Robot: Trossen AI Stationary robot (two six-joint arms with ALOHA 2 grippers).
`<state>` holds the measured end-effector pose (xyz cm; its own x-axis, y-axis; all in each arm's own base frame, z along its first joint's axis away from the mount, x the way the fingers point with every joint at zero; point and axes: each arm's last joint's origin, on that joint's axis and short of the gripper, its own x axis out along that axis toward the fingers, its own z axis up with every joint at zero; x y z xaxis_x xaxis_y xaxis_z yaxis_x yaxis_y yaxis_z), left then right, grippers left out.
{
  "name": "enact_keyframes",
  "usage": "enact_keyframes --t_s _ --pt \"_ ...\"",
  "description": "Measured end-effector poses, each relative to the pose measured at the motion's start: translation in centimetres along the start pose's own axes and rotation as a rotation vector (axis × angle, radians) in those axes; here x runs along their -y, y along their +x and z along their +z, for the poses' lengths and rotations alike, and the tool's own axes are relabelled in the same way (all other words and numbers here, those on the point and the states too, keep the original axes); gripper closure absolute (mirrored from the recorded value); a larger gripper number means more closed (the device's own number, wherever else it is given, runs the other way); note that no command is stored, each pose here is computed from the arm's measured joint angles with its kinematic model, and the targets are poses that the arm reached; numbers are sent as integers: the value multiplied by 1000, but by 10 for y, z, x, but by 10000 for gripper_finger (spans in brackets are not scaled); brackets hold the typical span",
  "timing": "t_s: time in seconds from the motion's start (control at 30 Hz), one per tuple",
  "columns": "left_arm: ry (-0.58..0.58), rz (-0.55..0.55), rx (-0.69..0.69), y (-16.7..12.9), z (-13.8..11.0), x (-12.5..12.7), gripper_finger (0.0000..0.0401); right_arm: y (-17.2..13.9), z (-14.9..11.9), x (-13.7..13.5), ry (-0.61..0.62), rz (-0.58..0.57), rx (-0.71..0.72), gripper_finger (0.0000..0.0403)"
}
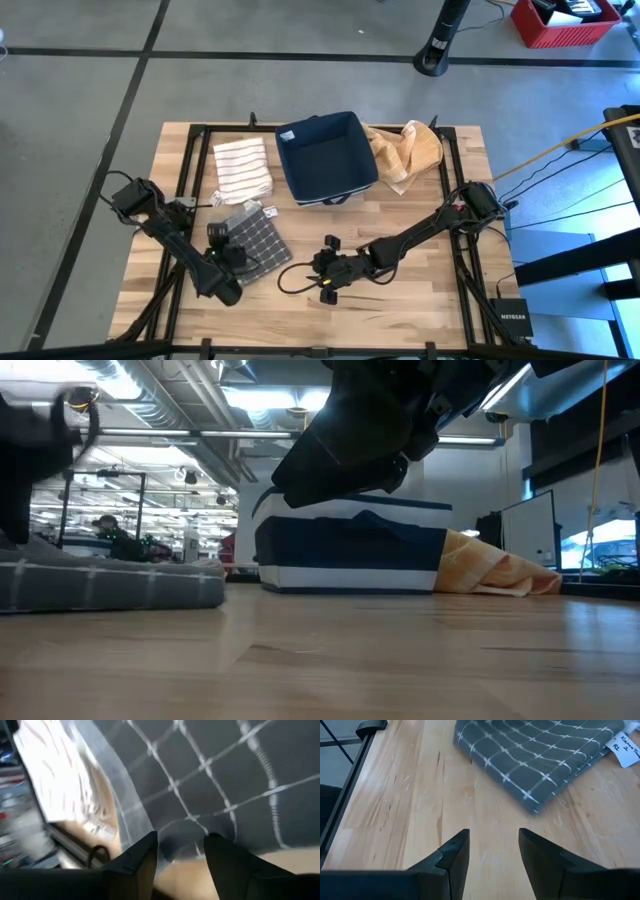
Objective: Fold towel
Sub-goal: Fold the black towel
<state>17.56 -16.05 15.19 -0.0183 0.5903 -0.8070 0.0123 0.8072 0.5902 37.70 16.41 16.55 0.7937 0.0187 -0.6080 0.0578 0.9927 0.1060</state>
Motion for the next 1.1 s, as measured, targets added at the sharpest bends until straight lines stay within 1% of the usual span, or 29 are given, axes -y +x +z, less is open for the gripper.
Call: enact_keyframes --t_s 0.07,0.17,0.27,0.33,0.4,0.43,0.5,0.57,0.63,0.7,0.77,0.87,0.97,1.03,1.1 --pt "-61 -33 73 -10 1 -3 245 0 0 0 0 0 0 230" --pt "-126 -128 159 -20 2 -6 247 0 0 0 0 0 0 230" --pt "-147 -186 205 -27 0 -10 251 0 0 0 0 0 0 230" --pt "-125 -172 167 -28 -5 -15 254 0 0 0 0 0 0 230" --pt "-120 -96 86 -26 -14 -23 257 0 0 0 0 0 0 230" --pt "-127 -75 61 -25 -16 -25 258 0 0 0 0 0 0 230" --pt "-137 -86 68 -26 -15 -25 260 0 0 0 0 0 0 230" --pt "-135 -160 153 -30 -8 -21 262 0 0 0 0 0 0 230" --pt "-134 -234 306 -33 -1 -15 264 0 0 0 1 0 1 230" --pt "-133 -263 401 -23 3 -10 268 0 1 0 4 2 6 230" --pt "-146 -316 403 -6 4 -4 272 0 1 0 14 3 9 230" --pt "-186 -451 410 16 4 6 278 0 0 0 23 2 4 230" --pt "-232 -575 503 22 11 12 286 0 -1 0 12 -3 -7 230" --pt "-214 -593 541 24 16 12 292 0 0 1 -5 -6 -6 230" --pt "-172 -589 574 24 22 11 300 1 2 3 0 -10 14 230"
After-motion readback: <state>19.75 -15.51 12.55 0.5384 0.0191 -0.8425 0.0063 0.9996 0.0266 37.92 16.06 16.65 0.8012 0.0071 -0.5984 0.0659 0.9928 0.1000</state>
